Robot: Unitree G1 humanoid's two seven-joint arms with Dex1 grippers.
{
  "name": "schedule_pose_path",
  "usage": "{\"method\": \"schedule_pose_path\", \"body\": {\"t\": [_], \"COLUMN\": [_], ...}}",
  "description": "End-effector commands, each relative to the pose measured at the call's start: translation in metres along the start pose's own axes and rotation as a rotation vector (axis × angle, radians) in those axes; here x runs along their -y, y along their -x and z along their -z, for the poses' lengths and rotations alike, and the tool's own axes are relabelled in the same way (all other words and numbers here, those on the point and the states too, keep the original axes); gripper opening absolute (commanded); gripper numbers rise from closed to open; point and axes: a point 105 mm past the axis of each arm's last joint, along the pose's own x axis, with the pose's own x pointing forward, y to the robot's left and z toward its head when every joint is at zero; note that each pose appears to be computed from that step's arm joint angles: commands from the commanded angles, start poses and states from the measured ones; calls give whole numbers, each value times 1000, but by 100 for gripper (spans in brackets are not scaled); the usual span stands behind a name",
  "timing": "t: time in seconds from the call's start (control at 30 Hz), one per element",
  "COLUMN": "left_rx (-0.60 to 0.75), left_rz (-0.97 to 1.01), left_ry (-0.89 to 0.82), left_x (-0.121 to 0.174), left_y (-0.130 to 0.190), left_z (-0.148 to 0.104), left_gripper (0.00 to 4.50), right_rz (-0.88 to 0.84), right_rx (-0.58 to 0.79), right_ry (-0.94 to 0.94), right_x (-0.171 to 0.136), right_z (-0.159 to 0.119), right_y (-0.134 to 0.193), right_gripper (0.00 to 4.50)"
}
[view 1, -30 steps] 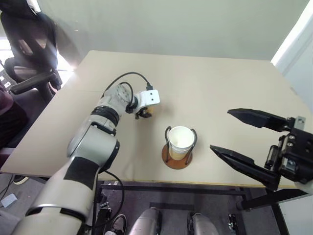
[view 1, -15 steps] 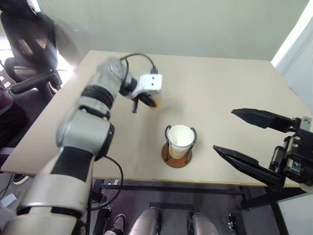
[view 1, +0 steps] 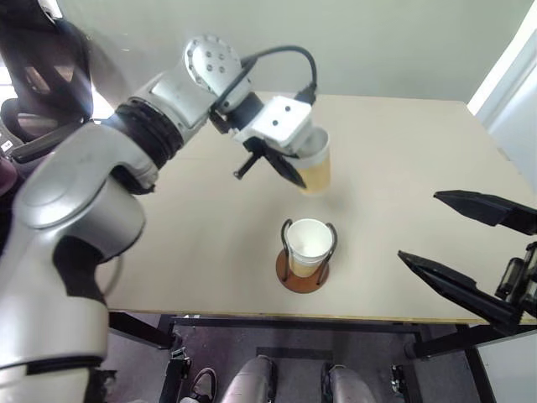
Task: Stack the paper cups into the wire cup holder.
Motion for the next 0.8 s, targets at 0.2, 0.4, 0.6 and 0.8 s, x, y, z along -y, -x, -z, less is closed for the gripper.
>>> {"method": "schedule_pose_path", "body": {"t": [0.2,0.4,0.6,0.8], "left_rx": [53,-32,-51,-59], "left_rz": [127,212,289,304], "left_ry": [-132,-151,-189,-188], "left_x": [9,17,21,18], "left_y": [3,-3,-15,-22], "left_z": [-34,-23,-20,-16], "left_gripper": [4,4,4,4], "right_rz": [31,46,54,53], "right_rx": [19,15,21,24], "right_ry": [28,27,27,19], "right_x": [1,1,2,1], "right_z": [-10,-12,-13,-14], "right_y": [1,2,1,1], "right_gripper": [383,383,383,383]}}
